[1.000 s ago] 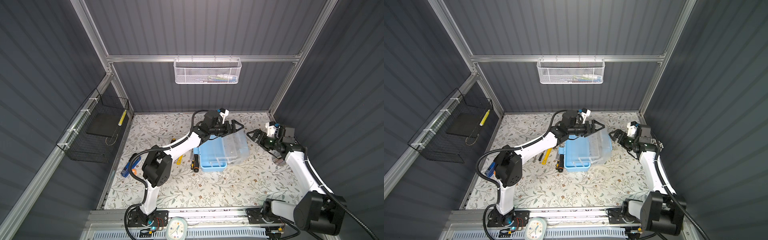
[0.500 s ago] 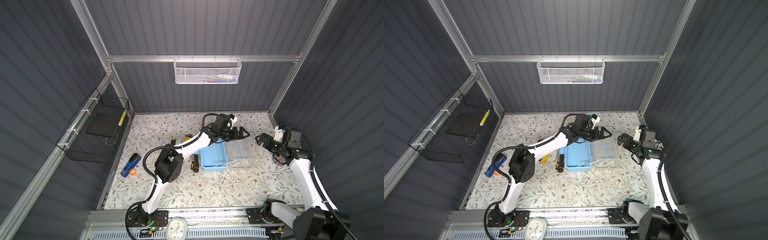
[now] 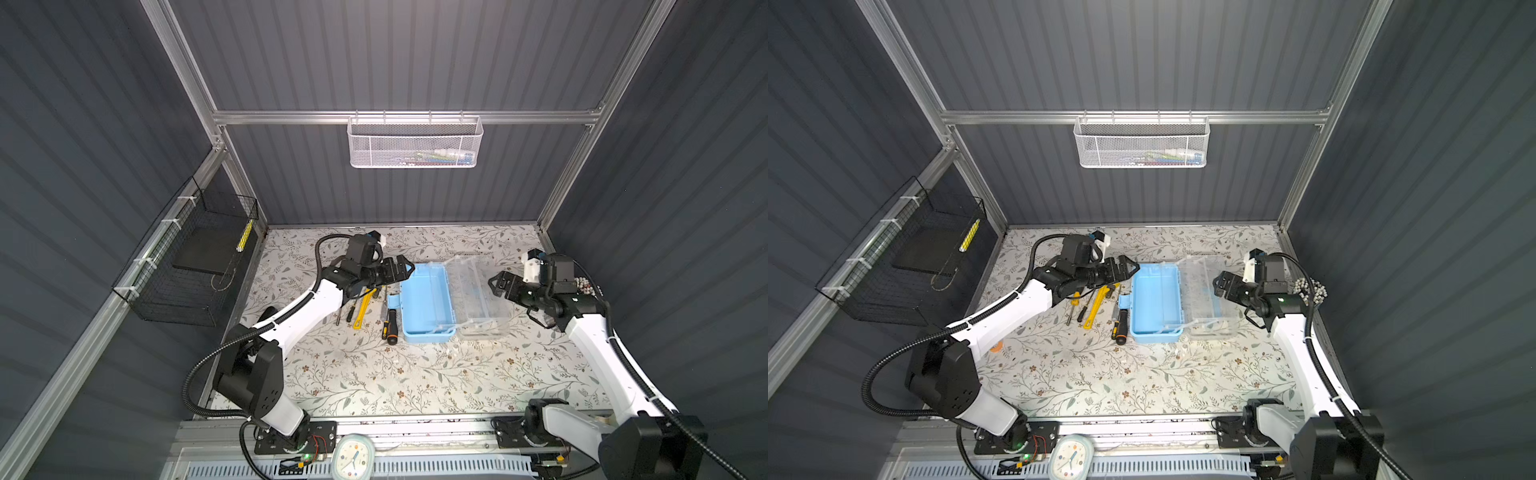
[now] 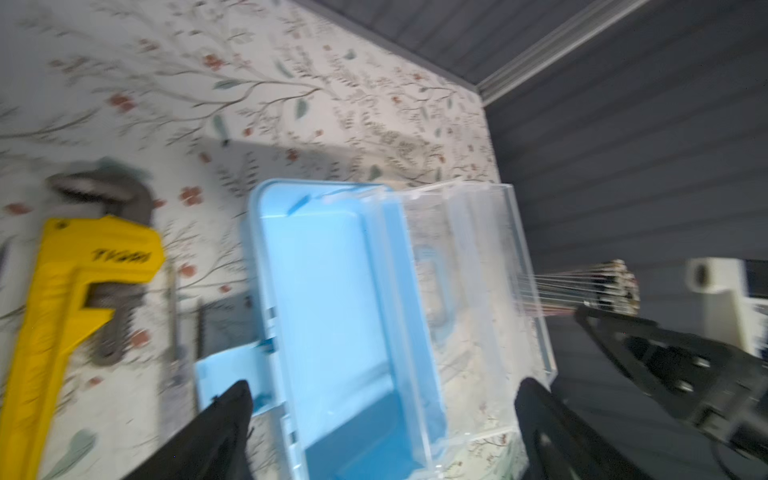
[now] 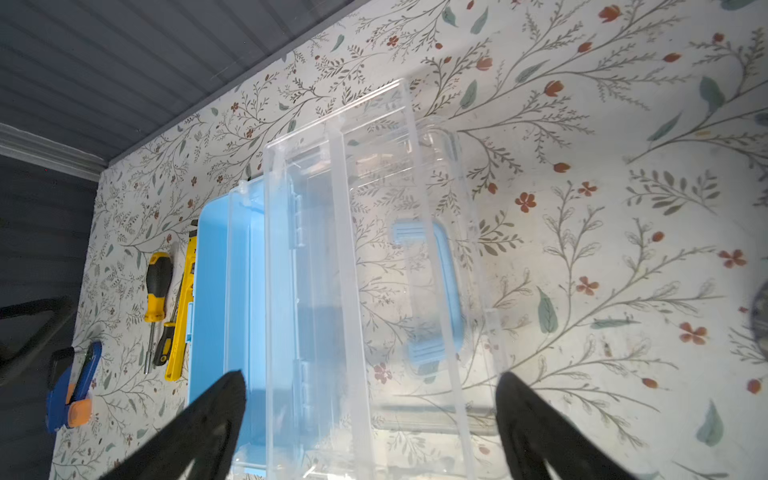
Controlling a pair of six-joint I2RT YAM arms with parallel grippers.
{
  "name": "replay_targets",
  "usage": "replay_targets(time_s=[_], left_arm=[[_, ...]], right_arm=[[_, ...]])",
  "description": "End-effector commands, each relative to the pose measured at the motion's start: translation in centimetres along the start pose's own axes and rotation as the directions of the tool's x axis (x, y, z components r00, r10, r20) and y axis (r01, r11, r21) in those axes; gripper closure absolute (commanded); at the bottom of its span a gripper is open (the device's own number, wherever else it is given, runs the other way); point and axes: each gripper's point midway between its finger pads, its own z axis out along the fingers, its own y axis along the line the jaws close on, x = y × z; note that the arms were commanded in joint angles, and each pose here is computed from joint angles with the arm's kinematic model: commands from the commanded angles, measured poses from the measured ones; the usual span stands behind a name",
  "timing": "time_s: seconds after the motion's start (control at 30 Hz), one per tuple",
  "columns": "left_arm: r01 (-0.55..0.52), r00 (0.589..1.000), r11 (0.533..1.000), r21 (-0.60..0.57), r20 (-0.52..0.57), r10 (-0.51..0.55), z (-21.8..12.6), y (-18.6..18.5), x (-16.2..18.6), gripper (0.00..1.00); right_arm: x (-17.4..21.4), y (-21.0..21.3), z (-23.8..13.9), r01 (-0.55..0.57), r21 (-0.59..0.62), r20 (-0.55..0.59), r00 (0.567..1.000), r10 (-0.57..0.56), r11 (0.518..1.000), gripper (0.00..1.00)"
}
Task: Pack the tool kit
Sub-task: 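Move the left gripper over the tools beside the open box, then grasp the yellow-handled file with the left gripper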
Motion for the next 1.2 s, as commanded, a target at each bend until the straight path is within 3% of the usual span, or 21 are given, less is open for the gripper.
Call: replay_targets(time_s=[0.0, 0.2, 0.37, 0.5, 0.8, 1.17], left_arm=[[-0.011, 0.999, 0.993, -0.119, -0.043, 0.006, -0.6, 3.9, 2.6, 0.00], [0.030, 0.997, 0.959, -0.283, -0.056, -0.048, -2.1, 10.6, 4.6, 0.00], [-0.037, 0.997, 0.871, -0.489, -0.075, 0.000, -4.1, 15.3, 4.5, 0.01], [-0.092, 0.993, 0.816, -0.571, -0.117, 0.031, -4.5, 17.4, 4.0, 0.10], [-0.179, 0.971, 0.796, -0.578, -0.235, 0.047, -1.7, 19.1, 4.5, 0.36], [-0.202, 0.958, 0.783, -0.588, -0.283, 0.035, 0.5, 20.5, 4.7, 0.54]], right_arm=[[-0.5, 1.2, -0.5, 0.023, 0.009, 0.015, 1.000, -0.024, 1.000, 0.06], [0.6, 3.1, 0.6, 0.055, 0.006, -0.026, 0.998, -0.054, 0.998, 0.06], [1.0, 3.9, 1.4, 0.062, 0.002, -0.042, 0.997, -0.062, 0.998, 0.07], [1.2, 4.1, 2.0, 0.075, 0.007, -0.058, 0.996, -0.075, 0.997, 0.08], [1.0, 3.5, 1.7, 0.097, 0.049, -0.049, 0.994, -0.095, 0.994, 0.07], [1.3, 3.0, 1.6, 0.108, 0.070, -0.053, 0.993, -0.104, 0.992, 0.06]])
